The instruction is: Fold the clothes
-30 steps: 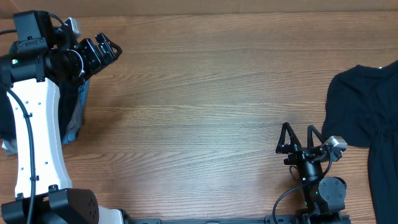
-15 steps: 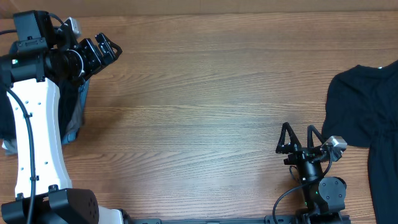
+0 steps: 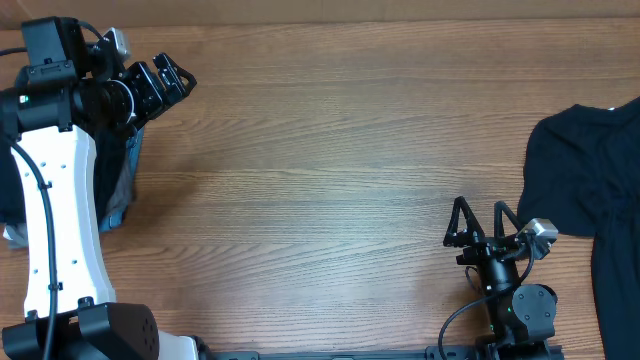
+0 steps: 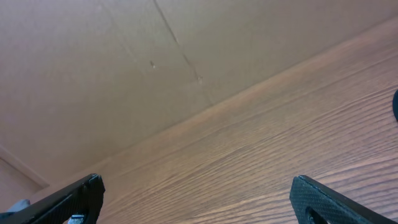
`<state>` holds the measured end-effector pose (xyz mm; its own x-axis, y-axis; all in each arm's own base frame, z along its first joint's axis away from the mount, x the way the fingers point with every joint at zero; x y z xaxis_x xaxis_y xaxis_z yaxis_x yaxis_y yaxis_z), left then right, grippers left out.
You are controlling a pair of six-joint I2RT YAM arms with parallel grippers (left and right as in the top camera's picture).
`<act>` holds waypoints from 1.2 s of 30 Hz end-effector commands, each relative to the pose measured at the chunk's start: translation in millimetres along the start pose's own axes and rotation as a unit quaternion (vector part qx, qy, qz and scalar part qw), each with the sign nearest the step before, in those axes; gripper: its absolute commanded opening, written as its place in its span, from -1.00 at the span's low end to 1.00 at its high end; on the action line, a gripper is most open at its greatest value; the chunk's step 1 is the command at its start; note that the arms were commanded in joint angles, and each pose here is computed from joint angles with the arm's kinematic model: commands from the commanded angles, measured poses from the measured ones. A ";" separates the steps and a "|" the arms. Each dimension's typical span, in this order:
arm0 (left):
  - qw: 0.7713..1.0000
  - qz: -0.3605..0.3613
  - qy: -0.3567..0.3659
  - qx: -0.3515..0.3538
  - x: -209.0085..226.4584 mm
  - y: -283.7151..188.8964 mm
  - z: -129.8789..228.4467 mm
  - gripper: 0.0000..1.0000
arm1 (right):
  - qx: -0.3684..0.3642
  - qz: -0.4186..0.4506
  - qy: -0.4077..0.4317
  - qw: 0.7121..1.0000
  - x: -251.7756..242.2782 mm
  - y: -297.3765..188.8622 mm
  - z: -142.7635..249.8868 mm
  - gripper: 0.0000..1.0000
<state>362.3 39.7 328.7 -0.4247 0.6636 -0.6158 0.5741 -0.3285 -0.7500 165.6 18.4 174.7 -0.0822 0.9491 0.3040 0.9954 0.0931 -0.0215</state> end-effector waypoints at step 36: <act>0.953 0.081 0.109 -0.271 10.0 -257.2 213.8 1.00 | -0.002 0.000 -0.001 1.000 -0.7 -0.1 2.0 1.00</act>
<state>64.4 -13.4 473.4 -0.1377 0.7803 -0.6101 0.9397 -0.0918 -0.3296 165.6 18.4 174.5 -0.0815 0.9491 0.3043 0.9954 0.0927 -0.0226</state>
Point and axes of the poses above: each gripper's point midway between its finger pads, its own y axis out along the fingers, its own x axis along the line the jaws close on, z = x × y, the point moved 8 cm from there along -y, back along the fingers, and after that the axes turned 13 degrees about -y, right-handed, at the moved point
